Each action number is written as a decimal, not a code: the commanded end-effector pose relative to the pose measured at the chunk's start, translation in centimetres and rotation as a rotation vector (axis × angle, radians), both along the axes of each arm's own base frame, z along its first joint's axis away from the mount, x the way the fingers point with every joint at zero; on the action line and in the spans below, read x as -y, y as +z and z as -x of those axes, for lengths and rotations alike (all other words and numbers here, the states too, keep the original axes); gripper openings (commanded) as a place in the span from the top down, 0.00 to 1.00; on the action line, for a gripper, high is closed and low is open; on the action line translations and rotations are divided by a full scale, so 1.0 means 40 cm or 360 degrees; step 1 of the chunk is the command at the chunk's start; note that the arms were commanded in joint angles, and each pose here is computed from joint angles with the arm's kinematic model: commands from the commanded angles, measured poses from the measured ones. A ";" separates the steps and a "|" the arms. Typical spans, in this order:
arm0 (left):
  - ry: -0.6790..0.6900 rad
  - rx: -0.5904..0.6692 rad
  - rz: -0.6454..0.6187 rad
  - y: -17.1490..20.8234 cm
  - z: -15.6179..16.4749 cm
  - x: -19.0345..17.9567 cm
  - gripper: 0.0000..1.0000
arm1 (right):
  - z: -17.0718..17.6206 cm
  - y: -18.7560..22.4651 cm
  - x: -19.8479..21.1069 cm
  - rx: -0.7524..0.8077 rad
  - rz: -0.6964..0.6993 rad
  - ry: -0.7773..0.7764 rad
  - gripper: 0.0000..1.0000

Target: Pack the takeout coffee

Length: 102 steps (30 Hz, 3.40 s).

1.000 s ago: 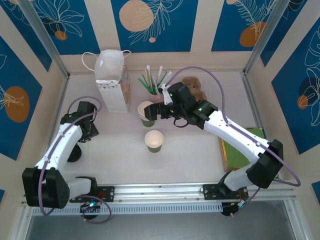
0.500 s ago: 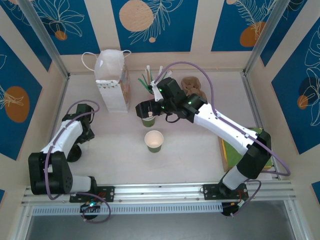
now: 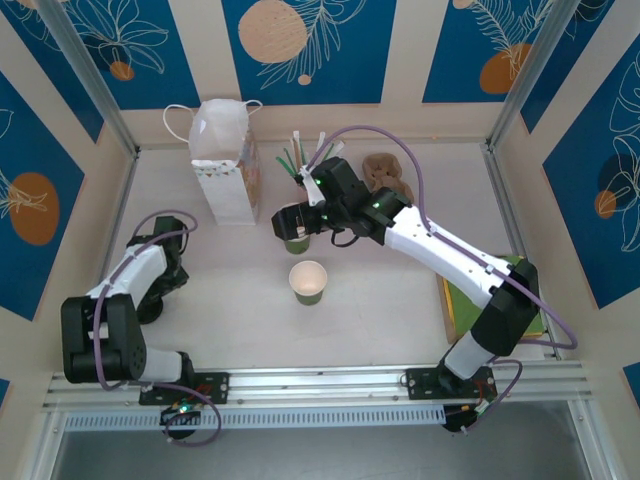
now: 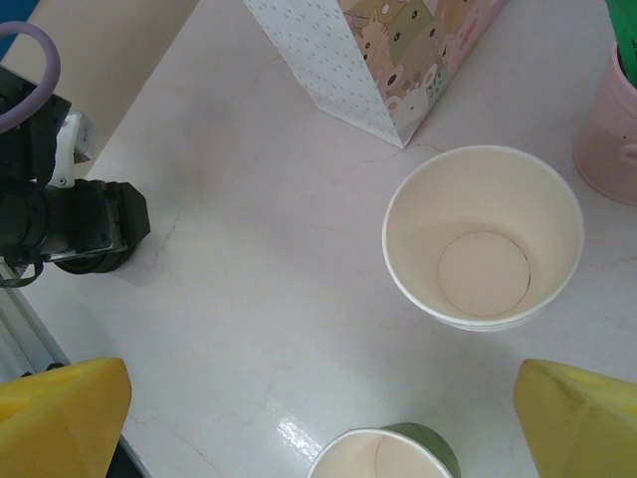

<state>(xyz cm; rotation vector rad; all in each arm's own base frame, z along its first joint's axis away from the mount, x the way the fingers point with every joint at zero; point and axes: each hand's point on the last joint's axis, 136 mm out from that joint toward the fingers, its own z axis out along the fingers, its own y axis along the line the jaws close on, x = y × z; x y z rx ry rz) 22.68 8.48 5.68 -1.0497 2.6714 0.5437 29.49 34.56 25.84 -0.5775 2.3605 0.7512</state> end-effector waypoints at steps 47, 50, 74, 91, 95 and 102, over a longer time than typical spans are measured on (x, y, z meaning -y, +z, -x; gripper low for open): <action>0.0021 0.0013 0.0022 0.002 0.008 -0.003 0.62 | 0.014 0.027 -0.015 0.0005 -0.0009 0.0038 0.01; 0.0020 0.0003 0.0020 -0.011 0.002 -0.004 0.62 | 0.014 0.028 -0.012 0.0007 -0.0003 0.0032 0.01; 0.0001 0.0023 0.0025 0.021 -0.003 0.003 0.91 | 0.013 0.020 -0.020 0.0002 0.0015 0.0038 0.01; -0.0006 0.0028 0.0020 0.028 0.013 0.009 0.91 | 0.008 0.014 -0.029 0.0003 0.0012 0.0048 0.01; -0.0018 -0.0001 0.0023 0.005 0.009 0.009 0.91 | 0.009 0.017 -0.025 0.0010 0.0020 0.0050 0.01; -0.0072 0.0008 0.0148 -0.027 -0.019 0.042 0.91 | 0.009 0.018 -0.013 0.0022 0.0032 0.0030 0.01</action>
